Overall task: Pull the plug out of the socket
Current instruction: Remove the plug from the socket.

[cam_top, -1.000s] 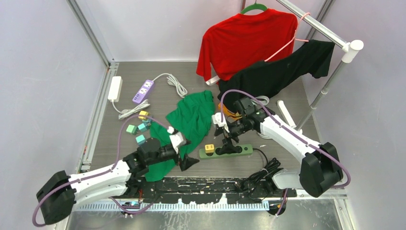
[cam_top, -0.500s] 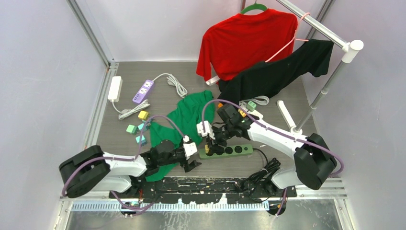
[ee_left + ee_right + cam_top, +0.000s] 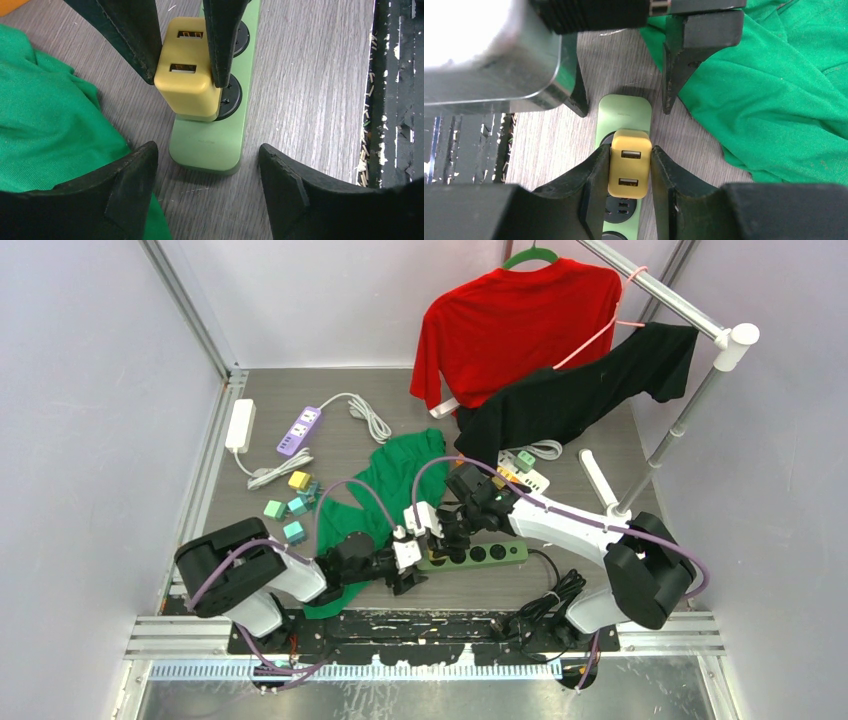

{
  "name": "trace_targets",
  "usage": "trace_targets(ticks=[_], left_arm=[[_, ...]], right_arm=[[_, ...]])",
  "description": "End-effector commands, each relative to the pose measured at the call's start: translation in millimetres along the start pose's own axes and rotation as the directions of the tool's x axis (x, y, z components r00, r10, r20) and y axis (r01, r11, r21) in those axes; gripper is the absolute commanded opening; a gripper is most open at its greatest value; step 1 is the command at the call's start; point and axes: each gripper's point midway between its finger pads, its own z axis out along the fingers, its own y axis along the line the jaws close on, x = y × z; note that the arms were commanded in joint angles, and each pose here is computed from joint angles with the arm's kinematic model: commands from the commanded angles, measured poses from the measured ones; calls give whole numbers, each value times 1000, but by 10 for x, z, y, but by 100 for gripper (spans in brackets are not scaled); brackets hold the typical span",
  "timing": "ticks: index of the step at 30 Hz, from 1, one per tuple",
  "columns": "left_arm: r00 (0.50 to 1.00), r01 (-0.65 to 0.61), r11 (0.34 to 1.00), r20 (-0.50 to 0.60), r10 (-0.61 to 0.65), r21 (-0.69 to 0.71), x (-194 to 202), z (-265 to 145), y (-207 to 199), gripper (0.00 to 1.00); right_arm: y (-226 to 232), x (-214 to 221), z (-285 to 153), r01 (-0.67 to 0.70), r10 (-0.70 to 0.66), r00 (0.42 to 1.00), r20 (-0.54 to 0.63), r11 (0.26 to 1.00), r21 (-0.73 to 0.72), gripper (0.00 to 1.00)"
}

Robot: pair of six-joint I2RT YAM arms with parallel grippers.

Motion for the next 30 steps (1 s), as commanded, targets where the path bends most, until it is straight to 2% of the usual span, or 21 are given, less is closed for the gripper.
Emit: trace_targets(ticks=[1,6,10,14,16,18,21,26,28,30], left_arm=[[986,-62,998,152,63,-16,-413,108,81,70],[988,-57,998,142,60,-22,-375,130,96,61],[989,-53,998,137,56,-26,-360,129,99,52],[991,-51,998,125,53,-23,-318,138,95,26],[992,-54,998,115,57,-29,-281,129,100,13],[992,-60,997,105,65,-44,-243,100,118,1],[993,-68,996,95,74,-60,-217,68,137,0],[995,-60,998,72,62,-30,-200,136,109,0],[996,-52,998,72,54,-24,-205,156,103,0],[997,-48,998,67,50,-28,-189,159,109,0]], right_arm=[[9,25,33,28,-28,999,-27,1000,-8,38],[51,47,40,29,-30,999,-32,999,-34,33],[61,34,26,34,-35,999,-32,999,-40,22],[50,-2,-8,26,-27,999,-24,999,-42,12],[20,7,-65,19,-20,1000,-24,999,-39,3],[-114,83,-206,6,-5,999,-35,1000,12,1],[-116,210,-352,18,-17,999,-31,1000,24,1],[281,70,-234,83,-75,995,61,988,-128,1],[172,-21,-91,42,-38,998,45,996,-84,1],[-52,-121,3,-62,62,997,47,998,1,1]])
